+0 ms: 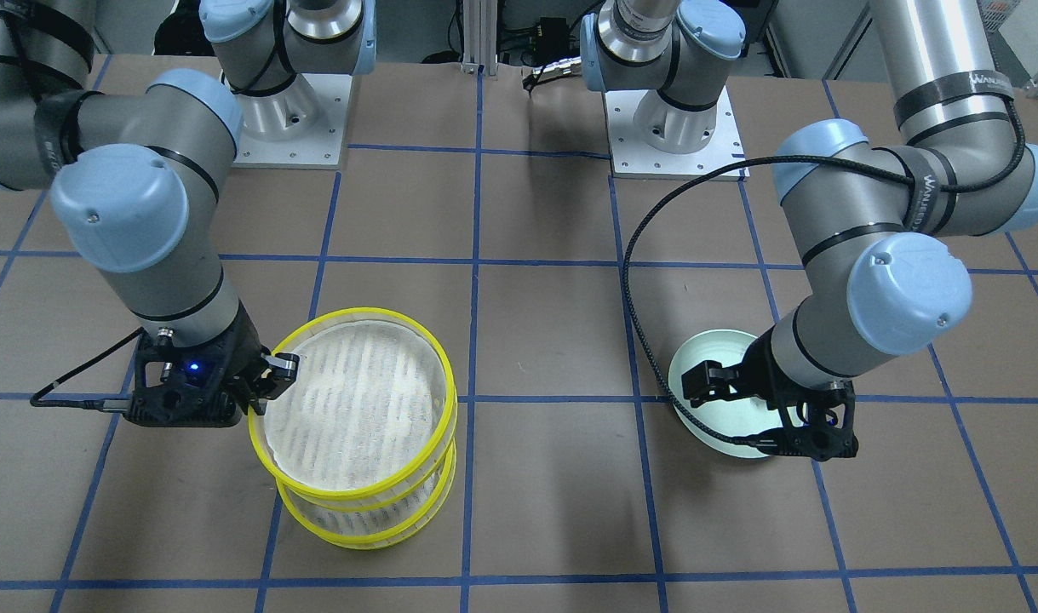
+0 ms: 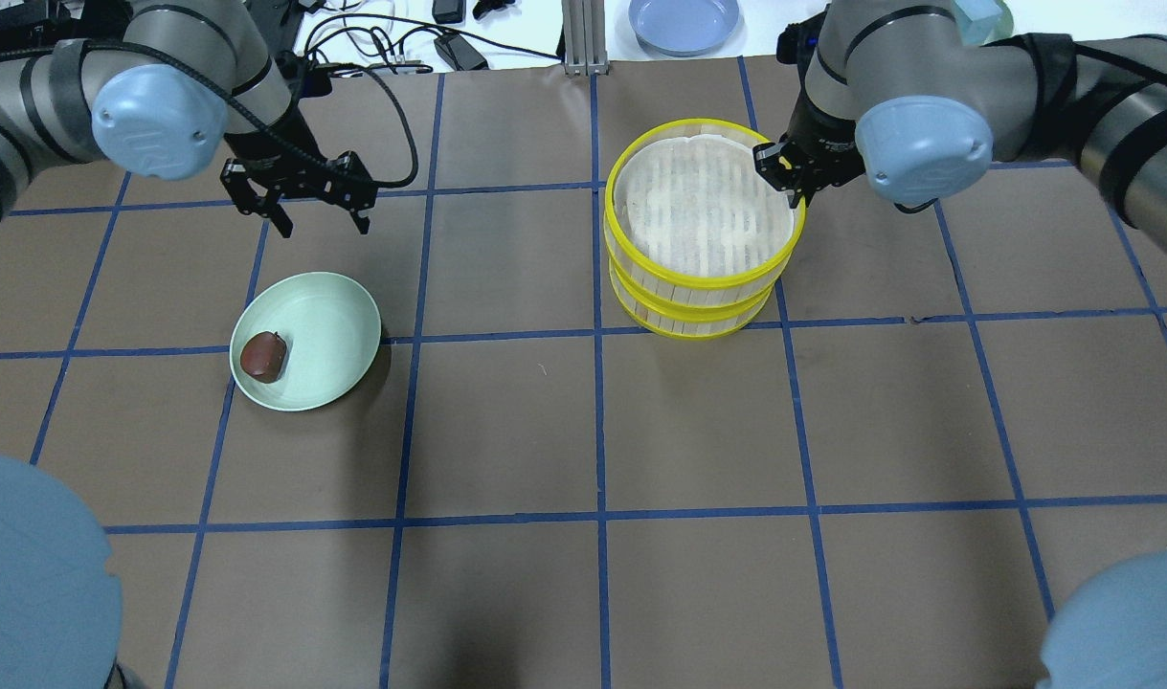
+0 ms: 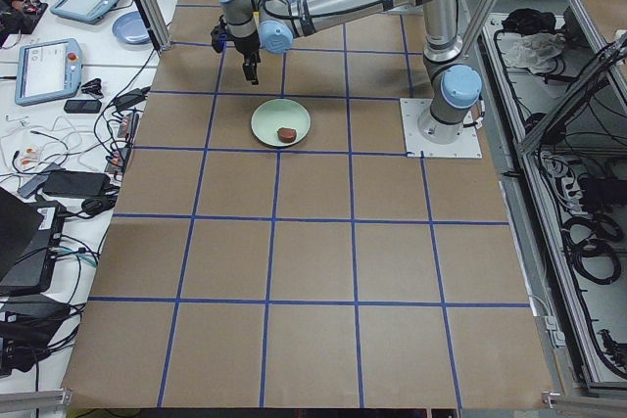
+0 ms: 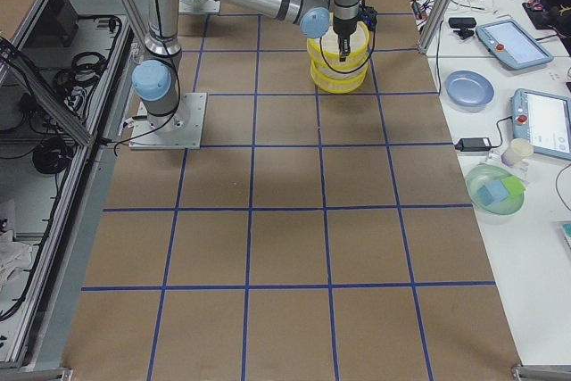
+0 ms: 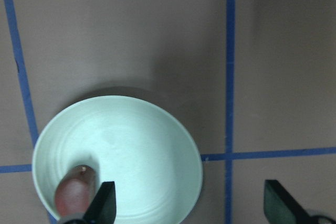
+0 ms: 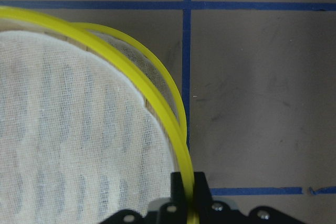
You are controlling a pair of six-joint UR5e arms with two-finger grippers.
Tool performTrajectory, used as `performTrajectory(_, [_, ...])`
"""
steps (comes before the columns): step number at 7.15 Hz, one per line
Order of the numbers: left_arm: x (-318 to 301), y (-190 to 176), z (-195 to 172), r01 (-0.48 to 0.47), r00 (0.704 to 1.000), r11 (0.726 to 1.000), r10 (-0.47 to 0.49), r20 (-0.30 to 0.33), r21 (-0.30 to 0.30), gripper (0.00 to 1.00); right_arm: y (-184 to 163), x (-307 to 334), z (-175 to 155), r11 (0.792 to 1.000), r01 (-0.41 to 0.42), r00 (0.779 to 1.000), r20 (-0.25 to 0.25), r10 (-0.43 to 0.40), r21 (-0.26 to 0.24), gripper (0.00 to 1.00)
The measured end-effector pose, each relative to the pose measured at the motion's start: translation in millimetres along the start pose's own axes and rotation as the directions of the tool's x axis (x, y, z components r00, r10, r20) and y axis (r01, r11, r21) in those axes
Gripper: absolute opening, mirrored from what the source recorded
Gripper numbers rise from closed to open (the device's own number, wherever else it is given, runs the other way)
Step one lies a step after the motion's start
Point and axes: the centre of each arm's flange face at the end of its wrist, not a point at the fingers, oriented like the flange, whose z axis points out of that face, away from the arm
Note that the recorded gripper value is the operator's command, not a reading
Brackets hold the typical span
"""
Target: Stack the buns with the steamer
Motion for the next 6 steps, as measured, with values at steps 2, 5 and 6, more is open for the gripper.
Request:
performTrajectory(2, [-57.0,25.0,53.6,-0.169,0.985,0.982,0.166,-0.042,-0.088,1.00,-3.6,-1.9,16.8,1.000,-0.008,0.999,-0.042,0.008,0.009,0.00])
performTrajectory(5, [-72.1,34.8,103.0,-0.256,0.965,0.958,0.247,-0.083,-0.127,0.99,-2.5,-3.2,29.4,1.000,-0.017,0.999,-0.048,0.017,0.012,0.00])
performTrajectory(6, [-74.3,32.0,112.0,-0.279,0.959,0.951,0.271,-0.078,-0.130,0.99,-3.4,-3.9,36.0,1.000,-0.018,0.999,-0.046,0.018,0.013,0.00])
